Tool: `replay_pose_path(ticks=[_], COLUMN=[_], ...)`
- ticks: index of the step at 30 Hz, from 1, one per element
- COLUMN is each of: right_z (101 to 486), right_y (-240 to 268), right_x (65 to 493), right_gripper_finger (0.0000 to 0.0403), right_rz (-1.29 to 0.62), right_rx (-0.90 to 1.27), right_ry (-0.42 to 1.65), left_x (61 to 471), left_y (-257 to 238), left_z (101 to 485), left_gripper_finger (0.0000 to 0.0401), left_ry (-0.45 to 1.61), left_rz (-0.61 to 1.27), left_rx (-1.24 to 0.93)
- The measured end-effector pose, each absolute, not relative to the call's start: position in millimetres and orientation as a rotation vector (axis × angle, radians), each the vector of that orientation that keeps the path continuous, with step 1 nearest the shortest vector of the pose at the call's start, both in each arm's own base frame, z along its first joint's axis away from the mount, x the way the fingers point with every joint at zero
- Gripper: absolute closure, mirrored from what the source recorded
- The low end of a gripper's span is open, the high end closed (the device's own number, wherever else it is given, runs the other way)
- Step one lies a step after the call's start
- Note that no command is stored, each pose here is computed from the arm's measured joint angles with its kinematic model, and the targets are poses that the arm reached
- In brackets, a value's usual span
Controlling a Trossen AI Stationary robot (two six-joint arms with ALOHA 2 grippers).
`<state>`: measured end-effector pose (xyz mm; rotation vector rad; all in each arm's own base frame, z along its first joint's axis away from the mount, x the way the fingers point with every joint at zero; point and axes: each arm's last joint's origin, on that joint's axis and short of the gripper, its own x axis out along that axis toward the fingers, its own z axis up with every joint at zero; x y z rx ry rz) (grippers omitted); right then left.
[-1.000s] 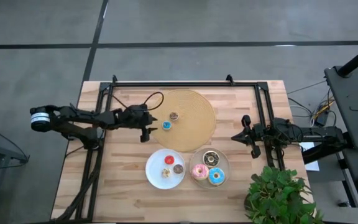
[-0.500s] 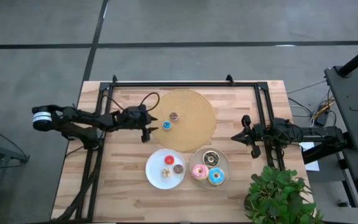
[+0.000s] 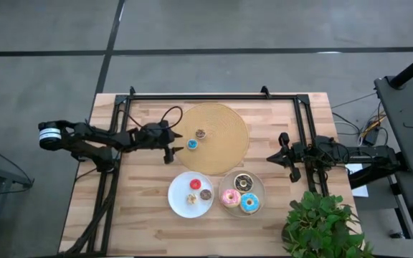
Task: Pick & Place donuts
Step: Put the small blue donut on the white plate
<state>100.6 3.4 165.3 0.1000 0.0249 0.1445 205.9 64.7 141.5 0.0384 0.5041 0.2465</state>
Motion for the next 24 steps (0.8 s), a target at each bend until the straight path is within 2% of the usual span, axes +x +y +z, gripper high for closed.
replay_pose_path(ticks=[4, 11, 24], right_z=[165, 165, 165], right_y=[3, 3, 3], right_x=[101, 101, 101], right_gripper_finger=[0.0394, 0.0394, 0.0394], right_rz=[0.144, 0.145, 0.145], right_rx=[0.101, 0.102, 0.103], right_ry=[0.025, 0.025, 0.025], left_x=[203, 198, 200], left_y=[64, 63, 71], left_z=[139, 136, 127], left_gripper_finger=[0.0150, 0.0149, 0.0149], left_ry=[0.501, 0.449, 0.418], left_rz=[0.245, 0.241, 0.282], left_rx=[0.045, 0.107, 0.096])
